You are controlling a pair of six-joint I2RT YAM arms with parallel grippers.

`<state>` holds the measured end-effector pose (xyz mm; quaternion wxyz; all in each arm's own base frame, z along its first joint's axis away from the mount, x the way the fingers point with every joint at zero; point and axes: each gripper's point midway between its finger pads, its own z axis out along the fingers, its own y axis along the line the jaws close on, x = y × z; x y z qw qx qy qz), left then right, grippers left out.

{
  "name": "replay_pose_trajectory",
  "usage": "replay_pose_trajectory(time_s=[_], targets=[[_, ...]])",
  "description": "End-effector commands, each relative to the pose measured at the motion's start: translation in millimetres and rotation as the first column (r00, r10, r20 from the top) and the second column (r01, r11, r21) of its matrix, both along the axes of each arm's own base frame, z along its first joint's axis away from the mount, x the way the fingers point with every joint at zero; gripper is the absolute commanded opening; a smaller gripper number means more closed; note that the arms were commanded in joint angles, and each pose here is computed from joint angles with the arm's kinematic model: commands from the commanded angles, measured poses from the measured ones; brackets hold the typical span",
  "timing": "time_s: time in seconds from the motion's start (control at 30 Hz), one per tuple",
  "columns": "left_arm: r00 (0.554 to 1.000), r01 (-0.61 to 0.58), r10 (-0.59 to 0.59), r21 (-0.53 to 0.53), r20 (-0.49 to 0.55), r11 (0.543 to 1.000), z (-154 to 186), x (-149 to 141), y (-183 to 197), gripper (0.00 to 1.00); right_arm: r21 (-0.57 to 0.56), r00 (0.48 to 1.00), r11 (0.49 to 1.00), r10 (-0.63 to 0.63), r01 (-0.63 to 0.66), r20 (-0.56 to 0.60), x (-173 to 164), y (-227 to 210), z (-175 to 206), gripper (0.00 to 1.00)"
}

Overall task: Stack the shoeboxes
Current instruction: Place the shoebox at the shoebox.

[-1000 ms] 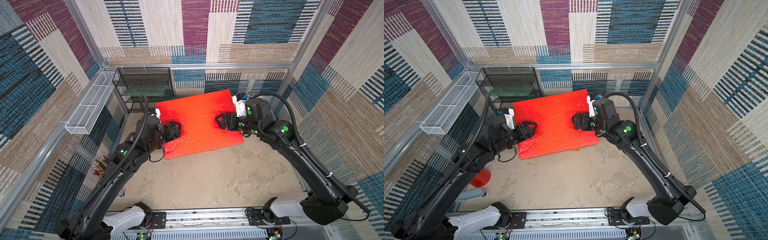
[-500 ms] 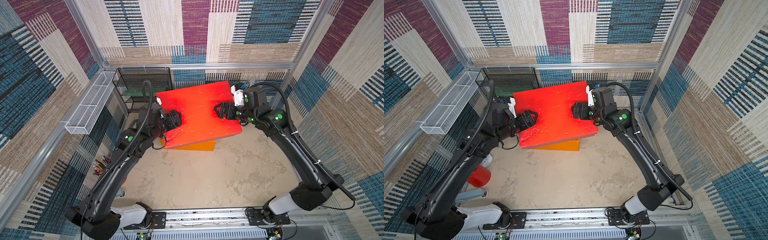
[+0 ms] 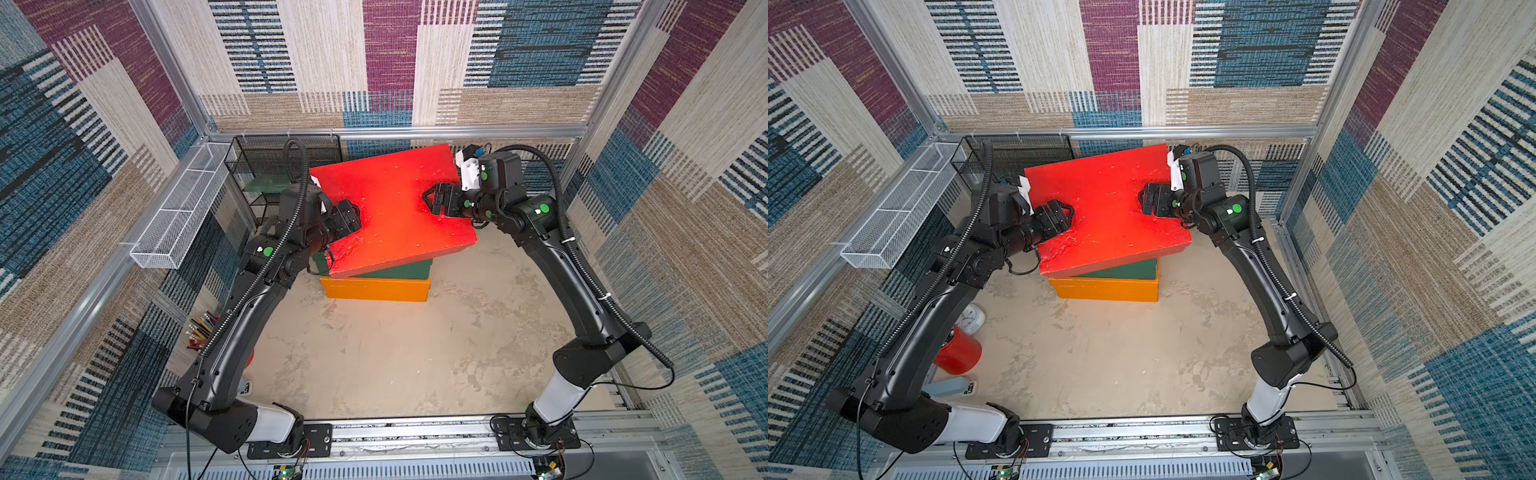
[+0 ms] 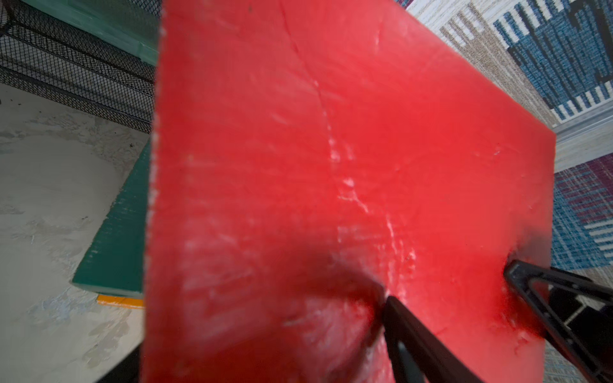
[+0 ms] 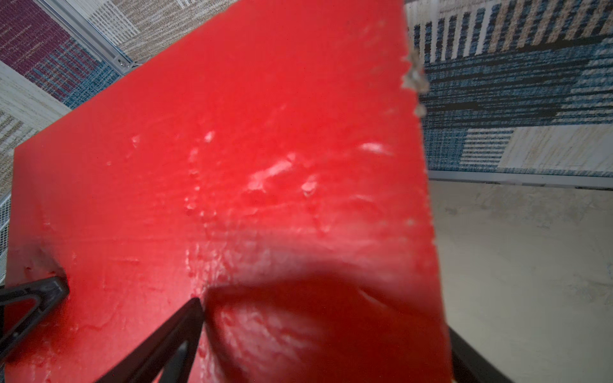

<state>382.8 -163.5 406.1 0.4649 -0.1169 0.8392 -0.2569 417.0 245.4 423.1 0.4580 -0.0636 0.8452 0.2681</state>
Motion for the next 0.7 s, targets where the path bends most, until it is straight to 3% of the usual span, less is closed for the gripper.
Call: replay_pose_trajectory(time_s=[0.0, 0.67], targets=[[0.875, 0.483, -0.457, -0.228, 0.159, 0.845, 52, -25, -90, 0.84, 0.259, 0.894, 0.858, 0.443, -0.444, 0.068, -45, 78, 42, 0.94], [0.884, 0.467, -0.447, -0.259, 0.136, 0.846, 47, 44, -87, 0.84, 0.349, 0.872, 0.81, 0.488, -0.471, 0.044, 10, 83, 27, 0.92]])
